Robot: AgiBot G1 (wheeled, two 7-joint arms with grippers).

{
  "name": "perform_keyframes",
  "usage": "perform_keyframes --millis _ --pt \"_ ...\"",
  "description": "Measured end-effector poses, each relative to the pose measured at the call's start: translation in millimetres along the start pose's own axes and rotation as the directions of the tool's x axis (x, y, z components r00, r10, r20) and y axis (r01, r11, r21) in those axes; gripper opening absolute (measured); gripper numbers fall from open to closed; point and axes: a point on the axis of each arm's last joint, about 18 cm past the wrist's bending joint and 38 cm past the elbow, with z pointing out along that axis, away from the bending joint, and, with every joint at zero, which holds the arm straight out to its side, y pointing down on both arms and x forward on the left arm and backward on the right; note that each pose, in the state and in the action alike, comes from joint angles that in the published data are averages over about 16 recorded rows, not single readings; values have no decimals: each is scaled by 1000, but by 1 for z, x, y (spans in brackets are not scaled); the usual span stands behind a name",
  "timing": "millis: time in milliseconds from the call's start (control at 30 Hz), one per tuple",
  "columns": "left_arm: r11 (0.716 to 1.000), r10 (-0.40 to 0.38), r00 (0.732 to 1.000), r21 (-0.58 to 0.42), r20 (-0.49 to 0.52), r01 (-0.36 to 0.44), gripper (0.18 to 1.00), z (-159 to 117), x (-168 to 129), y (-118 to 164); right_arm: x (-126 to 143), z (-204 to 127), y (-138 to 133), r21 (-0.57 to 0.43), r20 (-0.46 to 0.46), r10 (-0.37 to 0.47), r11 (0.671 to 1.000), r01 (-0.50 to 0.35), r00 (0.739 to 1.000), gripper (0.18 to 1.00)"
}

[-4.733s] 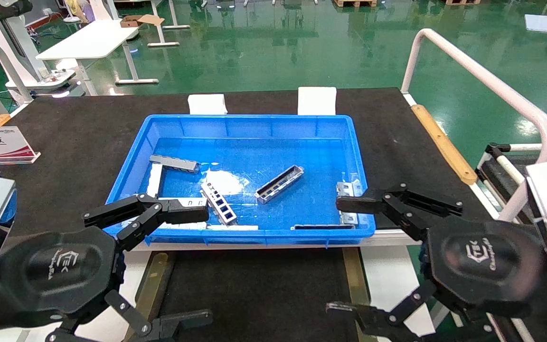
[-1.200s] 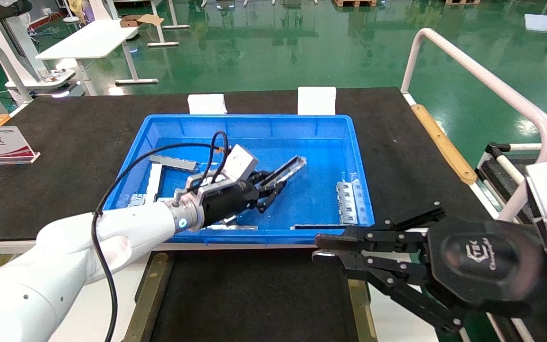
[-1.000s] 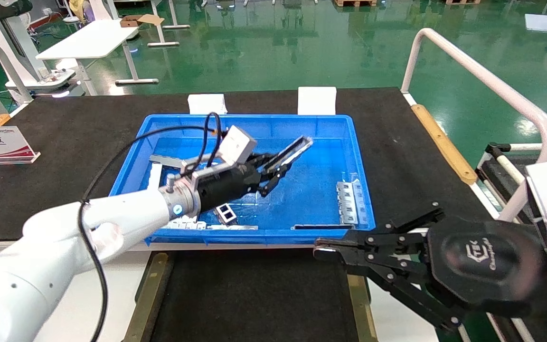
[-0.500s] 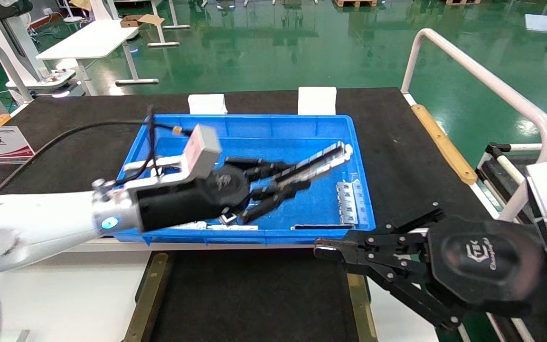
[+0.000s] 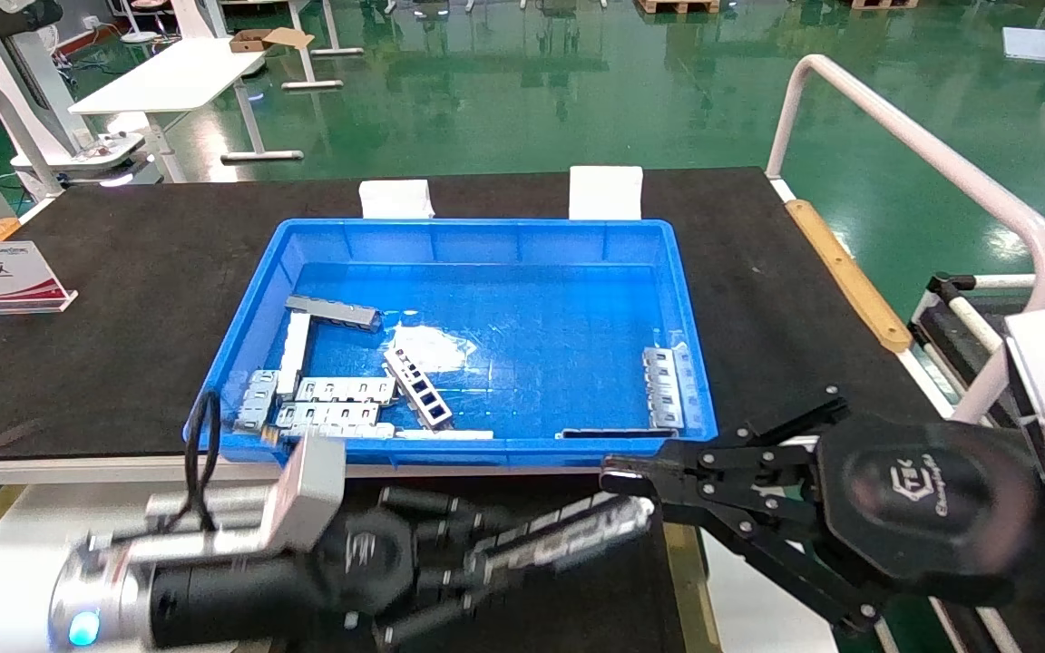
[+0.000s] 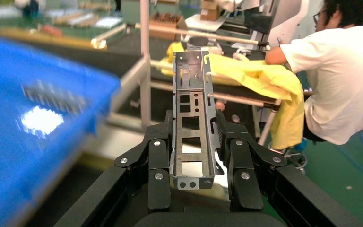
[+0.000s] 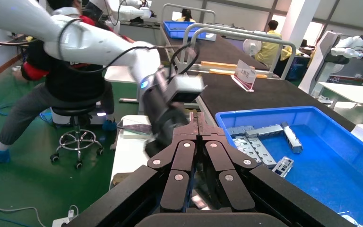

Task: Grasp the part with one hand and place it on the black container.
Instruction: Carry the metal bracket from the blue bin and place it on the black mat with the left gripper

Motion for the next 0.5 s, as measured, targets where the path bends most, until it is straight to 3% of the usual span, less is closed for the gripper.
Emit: perform_keyframes --millis 267,500 --pt "984 -157 979 -67 134 167 356 -5 38 58 0 0 0 0 0 0 1000 0 1000 191" --pt "955 -241 924 -94 297 280 356 3 51 103 0 0 0 0 0 0 1000 0 1000 191"
